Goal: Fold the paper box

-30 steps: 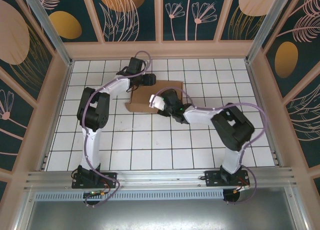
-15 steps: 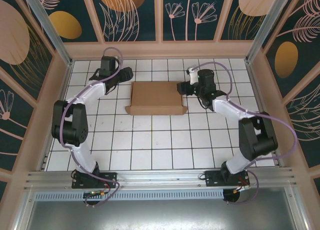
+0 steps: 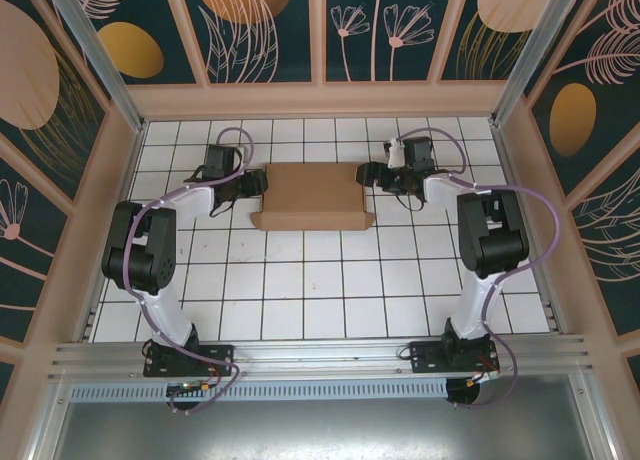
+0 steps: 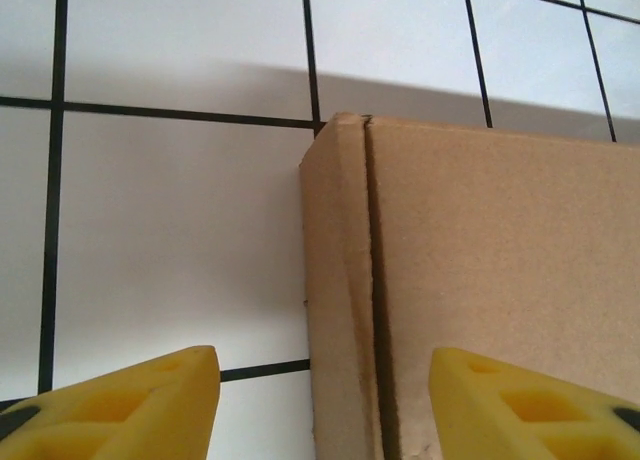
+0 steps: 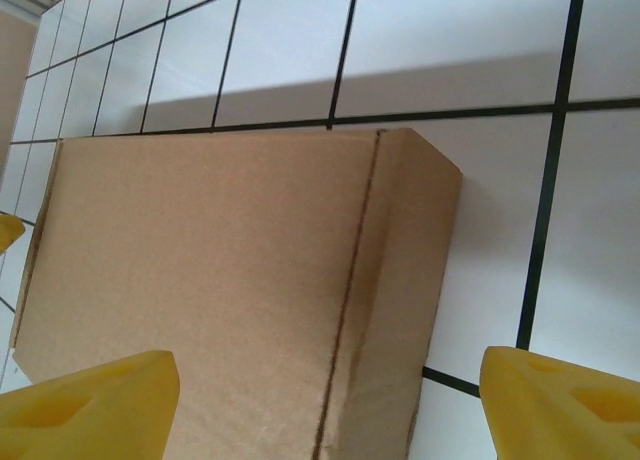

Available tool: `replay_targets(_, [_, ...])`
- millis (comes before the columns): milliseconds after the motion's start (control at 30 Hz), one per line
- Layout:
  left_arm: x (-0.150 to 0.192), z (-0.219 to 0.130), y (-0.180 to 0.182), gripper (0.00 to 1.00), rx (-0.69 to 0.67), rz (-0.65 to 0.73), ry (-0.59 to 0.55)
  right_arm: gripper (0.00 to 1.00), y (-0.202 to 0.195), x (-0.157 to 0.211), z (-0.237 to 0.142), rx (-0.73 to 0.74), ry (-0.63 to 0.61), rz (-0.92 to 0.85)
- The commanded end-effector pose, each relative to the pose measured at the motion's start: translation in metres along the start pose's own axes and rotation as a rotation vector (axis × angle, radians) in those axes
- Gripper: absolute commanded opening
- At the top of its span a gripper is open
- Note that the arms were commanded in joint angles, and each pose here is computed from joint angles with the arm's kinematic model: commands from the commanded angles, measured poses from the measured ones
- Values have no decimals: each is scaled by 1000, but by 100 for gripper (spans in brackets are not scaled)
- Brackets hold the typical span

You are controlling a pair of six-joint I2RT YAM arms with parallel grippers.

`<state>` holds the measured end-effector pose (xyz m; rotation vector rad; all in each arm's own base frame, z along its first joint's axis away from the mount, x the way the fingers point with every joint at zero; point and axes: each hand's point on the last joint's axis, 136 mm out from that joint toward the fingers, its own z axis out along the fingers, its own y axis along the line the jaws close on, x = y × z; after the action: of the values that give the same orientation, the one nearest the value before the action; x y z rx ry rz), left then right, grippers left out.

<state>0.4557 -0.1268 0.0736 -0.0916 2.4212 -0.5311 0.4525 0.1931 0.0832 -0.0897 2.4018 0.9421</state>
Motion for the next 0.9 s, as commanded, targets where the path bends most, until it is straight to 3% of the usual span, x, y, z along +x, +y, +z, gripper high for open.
replay_targets(0, [5,2,-3,51,108,-30,14,82,1,2,7,-63,21,45])
replay_targets(267, [22,17,22,37,61,-88,79,83,-7,26,16,-90,79,74])
replay_targets(700, [28,22,49,27,13,-135,99,85,-13,32,10,-166,93,175])
replay_targets(733, [23,18,43,29,42,-130,80,85,-12,32,9,-175,94,177])
replay_targets(867, [-6,-7,11,51,178,-115,-37,86,-11,34,8,-177,97,177])
